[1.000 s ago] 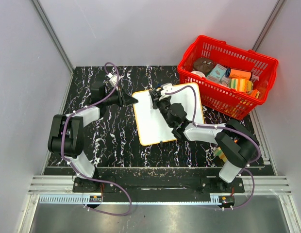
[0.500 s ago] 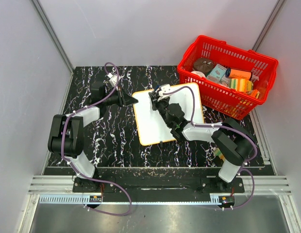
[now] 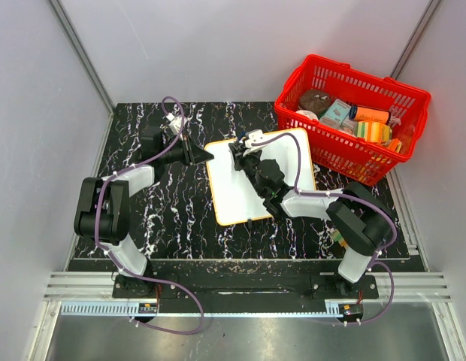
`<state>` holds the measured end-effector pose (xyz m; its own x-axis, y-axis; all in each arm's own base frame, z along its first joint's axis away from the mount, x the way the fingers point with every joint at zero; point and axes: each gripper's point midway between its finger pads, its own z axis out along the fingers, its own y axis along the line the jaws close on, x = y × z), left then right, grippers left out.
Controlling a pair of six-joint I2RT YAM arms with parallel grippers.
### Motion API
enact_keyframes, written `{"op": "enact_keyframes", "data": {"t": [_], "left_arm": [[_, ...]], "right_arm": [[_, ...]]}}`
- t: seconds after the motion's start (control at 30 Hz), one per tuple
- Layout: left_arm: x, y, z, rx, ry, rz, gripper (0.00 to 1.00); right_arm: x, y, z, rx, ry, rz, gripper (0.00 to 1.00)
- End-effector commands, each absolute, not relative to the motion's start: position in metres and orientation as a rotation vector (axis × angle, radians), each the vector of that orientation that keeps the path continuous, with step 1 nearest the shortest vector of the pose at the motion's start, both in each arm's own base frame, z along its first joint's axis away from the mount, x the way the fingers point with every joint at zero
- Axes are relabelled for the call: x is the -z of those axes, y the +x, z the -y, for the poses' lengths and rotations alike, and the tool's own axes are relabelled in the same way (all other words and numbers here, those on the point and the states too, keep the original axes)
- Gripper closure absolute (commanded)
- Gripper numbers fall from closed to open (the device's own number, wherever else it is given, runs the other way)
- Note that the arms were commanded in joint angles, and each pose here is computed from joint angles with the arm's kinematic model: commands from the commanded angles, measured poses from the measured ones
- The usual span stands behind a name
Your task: Write a sentence on the whiteboard
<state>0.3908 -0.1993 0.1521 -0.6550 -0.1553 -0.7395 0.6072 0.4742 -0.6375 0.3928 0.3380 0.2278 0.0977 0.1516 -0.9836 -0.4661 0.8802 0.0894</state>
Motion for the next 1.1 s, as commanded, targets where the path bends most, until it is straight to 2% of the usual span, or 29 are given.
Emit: {"op": "enact_keyframes", "data": {"t": [0.0,1.07], "left_arm": [[-0.118,0.387,0.206,1.134,0.476,-1.997,1.0],[-0.116,0.388,0.205,1.126,0.473,-2.006,1.0]], "right_arm": [[-0.228,0.39,-0.349,-0.507,-0.284,-1.403,1.0],[-0.203,0.383,-0.317,-0.424,-0.202,-1.494,1.0]]}}
